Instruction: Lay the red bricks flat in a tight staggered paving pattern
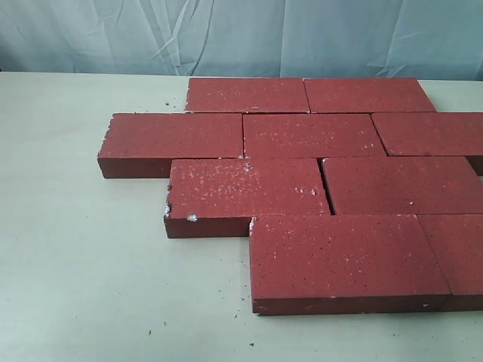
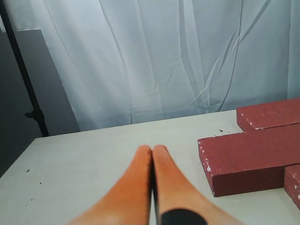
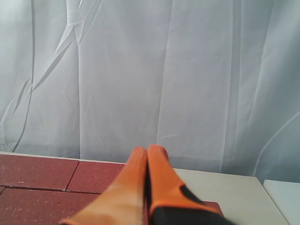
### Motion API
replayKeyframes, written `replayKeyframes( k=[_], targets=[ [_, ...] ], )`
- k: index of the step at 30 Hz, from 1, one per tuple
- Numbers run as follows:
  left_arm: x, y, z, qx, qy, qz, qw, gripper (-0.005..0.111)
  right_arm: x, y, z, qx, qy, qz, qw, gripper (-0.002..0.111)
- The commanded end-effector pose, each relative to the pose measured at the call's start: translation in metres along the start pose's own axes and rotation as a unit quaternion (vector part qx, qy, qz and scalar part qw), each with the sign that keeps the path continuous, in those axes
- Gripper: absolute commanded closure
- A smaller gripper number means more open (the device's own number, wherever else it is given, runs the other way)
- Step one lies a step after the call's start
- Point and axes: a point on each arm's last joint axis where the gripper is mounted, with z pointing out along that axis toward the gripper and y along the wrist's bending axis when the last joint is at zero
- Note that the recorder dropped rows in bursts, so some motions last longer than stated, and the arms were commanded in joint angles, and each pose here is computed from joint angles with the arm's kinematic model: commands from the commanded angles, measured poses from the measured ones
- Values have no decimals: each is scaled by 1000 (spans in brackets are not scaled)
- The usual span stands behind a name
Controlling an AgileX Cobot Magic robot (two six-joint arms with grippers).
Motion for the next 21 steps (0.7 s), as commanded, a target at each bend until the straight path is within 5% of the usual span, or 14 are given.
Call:
replayKeyframes(
  k=[1,8,21],
  targets=[
    [21,-3,-6,0,-16,-10,1000,107,1,0,-1,2,-4,1,1000,109],
    [52,-6,-2,-2,25,-22,999,107,1,0,-1,2,-5,2,1000,109],
    [59,-4,-2,-20,54,-30,998,107,1,0,-1,2,-5,2,1000,109]
  ],
)
